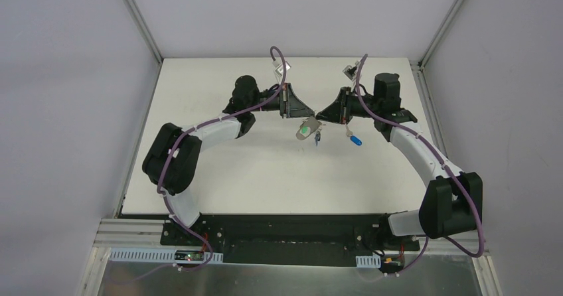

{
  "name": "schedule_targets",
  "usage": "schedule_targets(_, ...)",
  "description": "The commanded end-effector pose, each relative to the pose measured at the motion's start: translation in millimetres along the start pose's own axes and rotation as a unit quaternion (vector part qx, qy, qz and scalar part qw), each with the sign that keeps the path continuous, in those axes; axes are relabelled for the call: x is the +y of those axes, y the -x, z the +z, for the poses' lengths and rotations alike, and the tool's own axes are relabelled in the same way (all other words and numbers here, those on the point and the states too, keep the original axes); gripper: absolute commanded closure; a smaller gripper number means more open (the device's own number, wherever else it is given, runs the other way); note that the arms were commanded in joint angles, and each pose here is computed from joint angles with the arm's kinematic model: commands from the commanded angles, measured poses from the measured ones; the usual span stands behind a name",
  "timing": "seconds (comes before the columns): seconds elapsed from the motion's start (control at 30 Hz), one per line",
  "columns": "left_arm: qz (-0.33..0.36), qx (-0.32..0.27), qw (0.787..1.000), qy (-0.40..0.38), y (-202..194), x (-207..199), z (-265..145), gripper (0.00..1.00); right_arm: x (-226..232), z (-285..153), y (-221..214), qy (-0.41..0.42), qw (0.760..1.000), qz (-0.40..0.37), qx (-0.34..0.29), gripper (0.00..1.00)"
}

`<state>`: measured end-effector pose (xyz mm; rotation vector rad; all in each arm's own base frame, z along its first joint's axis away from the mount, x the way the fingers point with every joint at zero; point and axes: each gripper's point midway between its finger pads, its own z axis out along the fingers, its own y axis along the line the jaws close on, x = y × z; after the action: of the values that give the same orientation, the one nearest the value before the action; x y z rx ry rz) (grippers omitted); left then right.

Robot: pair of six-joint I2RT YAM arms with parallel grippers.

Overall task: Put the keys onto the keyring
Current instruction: Adjust the keyring.

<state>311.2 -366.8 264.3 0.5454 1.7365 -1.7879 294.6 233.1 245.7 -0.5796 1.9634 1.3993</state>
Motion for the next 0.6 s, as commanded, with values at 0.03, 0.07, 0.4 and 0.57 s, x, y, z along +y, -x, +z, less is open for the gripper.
schedule_targets(0.03, 0.037, -0.033, 0.999, -0.018, 19, -17, -5, 1.0, 9, -2, 11, 0.015, 1.0, -0.015, -0.017, 0.95)
schedule_targets(0.07, 0.037, -0.032, 0.999, -0.018, 19, -17, -4, 1.0, 9, -2, 12, 0.017, 1.0, -0.015, -0.018, 0.95)
schedule_targets(0.4, 0.061, -0.011, 0.998, -0.022, 9, -14, -6, 1.0, 5, -1, 8, 0.017, 0.999, -0.047, -0.011, 1.0)
schedule_targets(0.57, 0.131, 0.036, 0.99, -0.02, -2, -17, -13, 0.87, 5, -1, -18, 0.009, 0.991, -0.124, 0.047, 1.0)
